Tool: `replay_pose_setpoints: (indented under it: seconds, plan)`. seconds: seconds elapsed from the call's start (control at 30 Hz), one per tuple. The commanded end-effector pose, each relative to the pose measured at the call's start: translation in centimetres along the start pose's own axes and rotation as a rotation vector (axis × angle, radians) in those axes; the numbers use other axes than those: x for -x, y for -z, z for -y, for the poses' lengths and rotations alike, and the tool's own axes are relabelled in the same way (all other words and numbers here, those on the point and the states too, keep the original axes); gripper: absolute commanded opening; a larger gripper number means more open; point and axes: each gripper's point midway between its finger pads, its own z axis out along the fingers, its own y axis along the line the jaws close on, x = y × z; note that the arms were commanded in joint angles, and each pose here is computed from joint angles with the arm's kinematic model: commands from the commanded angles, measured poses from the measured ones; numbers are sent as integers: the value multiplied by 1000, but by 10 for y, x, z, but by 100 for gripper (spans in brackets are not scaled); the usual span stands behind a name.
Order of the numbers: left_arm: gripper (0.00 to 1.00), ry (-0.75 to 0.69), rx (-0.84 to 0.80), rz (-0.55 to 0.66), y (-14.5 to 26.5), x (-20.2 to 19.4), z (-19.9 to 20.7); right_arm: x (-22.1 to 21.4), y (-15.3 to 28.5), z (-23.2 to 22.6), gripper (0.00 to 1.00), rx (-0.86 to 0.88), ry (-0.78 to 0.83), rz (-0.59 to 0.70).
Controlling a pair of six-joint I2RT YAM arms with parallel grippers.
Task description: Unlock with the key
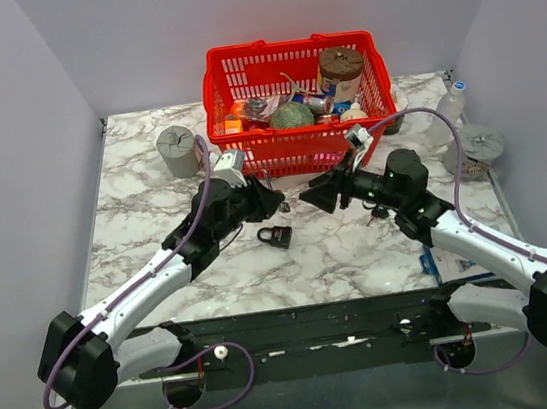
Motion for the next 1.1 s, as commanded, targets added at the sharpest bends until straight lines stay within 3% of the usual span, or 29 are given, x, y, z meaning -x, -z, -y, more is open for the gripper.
replay_pose_setpoints:
  seconds: [0.0,0.2,0.37,0.5,0.7,1.07]
  plan:
    - [0,-20,65,32,6,10,-13,-4,10,13,67,-79,32,4]
    - [0,-188,173,-40,20,14,-34,0,18,15,68,-119,63,7]
    - [0,-158,264,-96,46,15,-66,7,29,19,70,-175,113,17]
    - [0,-152,397,-213,77,0,-93,7,34,20,71,-191,119,24]
    - [0,-190,651,-262,122,6,-139,4,35,17,71,-178,101,24]
    - [0,-161,807,-349,133,16,-191,-2,40,18,71,-181,105,32]
